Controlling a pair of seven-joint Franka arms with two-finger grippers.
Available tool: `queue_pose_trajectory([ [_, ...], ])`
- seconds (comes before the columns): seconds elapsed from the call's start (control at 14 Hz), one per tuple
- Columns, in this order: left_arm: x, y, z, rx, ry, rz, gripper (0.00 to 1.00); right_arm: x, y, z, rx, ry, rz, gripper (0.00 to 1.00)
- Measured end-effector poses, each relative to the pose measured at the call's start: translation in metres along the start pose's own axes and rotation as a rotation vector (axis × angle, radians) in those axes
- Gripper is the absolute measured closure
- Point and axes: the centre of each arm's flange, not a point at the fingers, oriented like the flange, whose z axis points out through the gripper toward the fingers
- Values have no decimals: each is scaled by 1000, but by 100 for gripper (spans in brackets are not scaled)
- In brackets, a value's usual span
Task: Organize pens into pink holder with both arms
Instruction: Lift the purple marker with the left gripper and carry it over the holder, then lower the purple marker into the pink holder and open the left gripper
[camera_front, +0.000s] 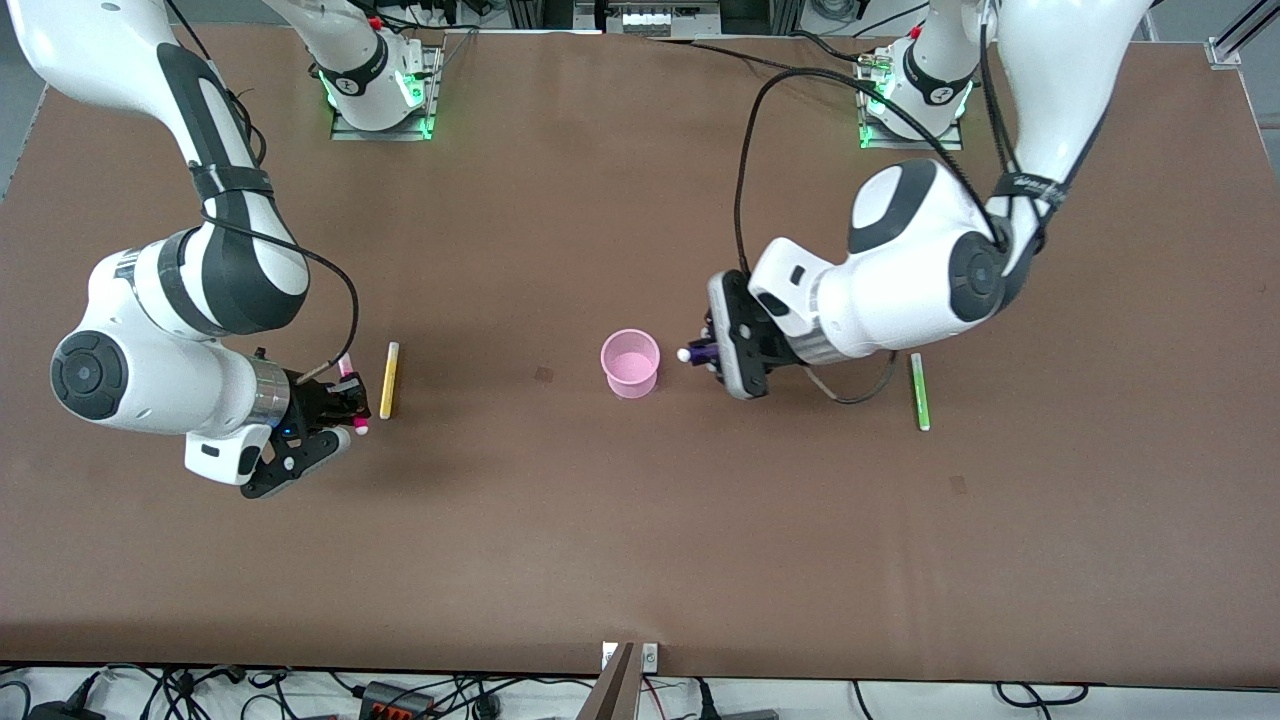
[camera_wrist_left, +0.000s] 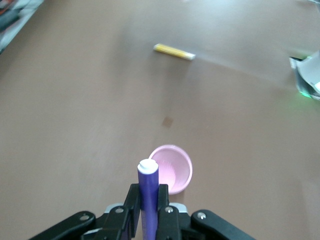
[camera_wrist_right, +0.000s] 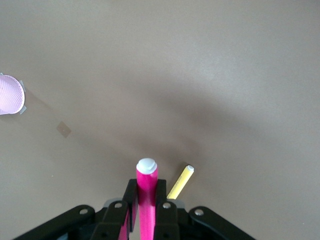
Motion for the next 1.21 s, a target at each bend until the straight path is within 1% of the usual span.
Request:
queue_pose_trajectory([
  [0.07,-1,0,17,-19,19,77,82,1,-1,0,-1,3,-2,82],
  [0.21,2,3,49,-9,54,176,82,2,-4,-1,7,12,-2,82],
  [0.43,15,27,92,79,100,294,82,6,-10,-1,40,34,-4,82],
  [0.57,20,49,118,121,118,327,82,13,-25,-2,47,60,-34,82],
  [0.71,17,61,135,143,120,344,82,22,-45,-4,48,92,-66,82],
  [0.86,14,70,147,155,118,351,82,25,-54,-4,45,101,-105,82],
  [1.07,7,73,156,156,111,366,82,29,-50,-2,33,129,-175,82],
  [1.21,0,74,164,145,100,383,82,32,-47,7,32,137,-188,82],
])
